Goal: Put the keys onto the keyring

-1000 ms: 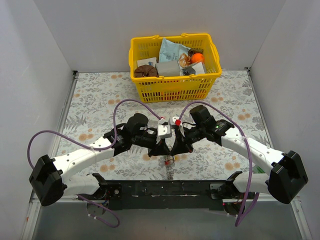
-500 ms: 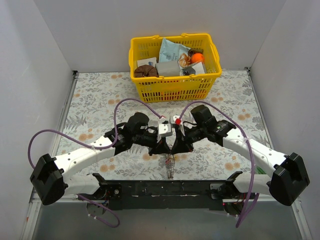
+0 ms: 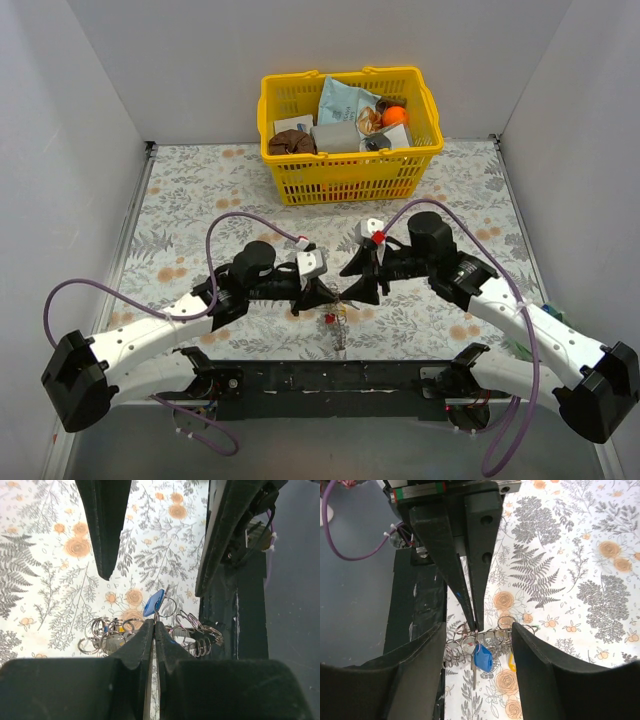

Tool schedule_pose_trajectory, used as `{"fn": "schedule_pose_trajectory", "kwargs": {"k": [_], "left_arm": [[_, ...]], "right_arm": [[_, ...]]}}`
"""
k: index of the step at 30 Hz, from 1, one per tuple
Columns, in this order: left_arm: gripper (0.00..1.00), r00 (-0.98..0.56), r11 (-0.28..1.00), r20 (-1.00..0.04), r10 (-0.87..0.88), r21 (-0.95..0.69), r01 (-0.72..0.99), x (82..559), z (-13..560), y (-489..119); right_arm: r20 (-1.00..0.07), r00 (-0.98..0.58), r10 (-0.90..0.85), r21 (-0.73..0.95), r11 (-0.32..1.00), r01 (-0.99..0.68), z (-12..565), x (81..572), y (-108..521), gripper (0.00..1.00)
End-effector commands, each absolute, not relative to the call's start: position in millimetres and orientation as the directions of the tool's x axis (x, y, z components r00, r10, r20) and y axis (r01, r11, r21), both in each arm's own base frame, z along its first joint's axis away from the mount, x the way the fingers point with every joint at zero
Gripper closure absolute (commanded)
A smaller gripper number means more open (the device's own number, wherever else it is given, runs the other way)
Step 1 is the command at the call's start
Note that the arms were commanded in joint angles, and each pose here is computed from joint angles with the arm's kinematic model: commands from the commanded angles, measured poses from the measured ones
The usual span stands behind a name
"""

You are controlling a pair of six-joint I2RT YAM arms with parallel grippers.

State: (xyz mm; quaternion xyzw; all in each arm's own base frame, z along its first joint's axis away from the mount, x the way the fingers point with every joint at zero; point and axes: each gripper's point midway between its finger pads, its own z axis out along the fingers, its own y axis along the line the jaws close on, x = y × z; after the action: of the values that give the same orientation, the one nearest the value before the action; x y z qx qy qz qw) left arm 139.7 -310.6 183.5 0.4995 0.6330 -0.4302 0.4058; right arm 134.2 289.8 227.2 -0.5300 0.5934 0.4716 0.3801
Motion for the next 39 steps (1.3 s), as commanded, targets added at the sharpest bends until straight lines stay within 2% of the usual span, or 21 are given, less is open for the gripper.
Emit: {"fn": "schedule_pose_trajectory", "kwargs": {"k": [1, 9, 14, 22, 28, 39], "left_arm": [[1.0, -0.086, 0.157, -0.988, 0.126, -0.065, 0.985, 147.3, 221.7, -314.8], [1.0, -0.023, 0.181, -1.0, -0.007, -0.024, 0.983, 145.4, 237.2, -308.6], [1.0, 0.035, 0.201, -0.996, -0.077, 0.019, 0.979, 144.4, 242.4, -302.6], [1.0, 0.086, 0.261, -0.981, -0.175, 0.038, 0.965, 146.7, 248.1, -291.7], [1.0, 0.094, 0.264, -0.975, -0.202, 0.039, 0.964, 146.6, 242.1, -291.2], [1.0, 0.088, 0.283, -0.98, -0.178, 0.035, 0.959, 149.3, 220.3, -289.0]], "right_arm": [[-0.971, -0.119, -0.208, 0.114, 0.033, -0.993, 245.1, 142.6, 292.8, 0.37], [-0.978, -0.143, -0.155, 0.14, 0.028, -0.99, 258.8, 146.4, 285.1, 0.41], [-0.981, -0.158, -0.111, 0.164, -0.048, -0.985, 269.4, 143.7, 278.1, 0.46], [-0.977, -0.177, -0.123, 0.191, -0.116, -0.975, 267.5, 133.0, 278.1, 0.45], [-0.961, -0.227, -0.157, 0.25, -0.147, -0.957, 259.2, 131.5, 281.1, 0.52], [-0.912, -0.336, -0.234, 0.355, -0.042, -0.934, 235.6, 149.2, 284.4, 0.6]]}}
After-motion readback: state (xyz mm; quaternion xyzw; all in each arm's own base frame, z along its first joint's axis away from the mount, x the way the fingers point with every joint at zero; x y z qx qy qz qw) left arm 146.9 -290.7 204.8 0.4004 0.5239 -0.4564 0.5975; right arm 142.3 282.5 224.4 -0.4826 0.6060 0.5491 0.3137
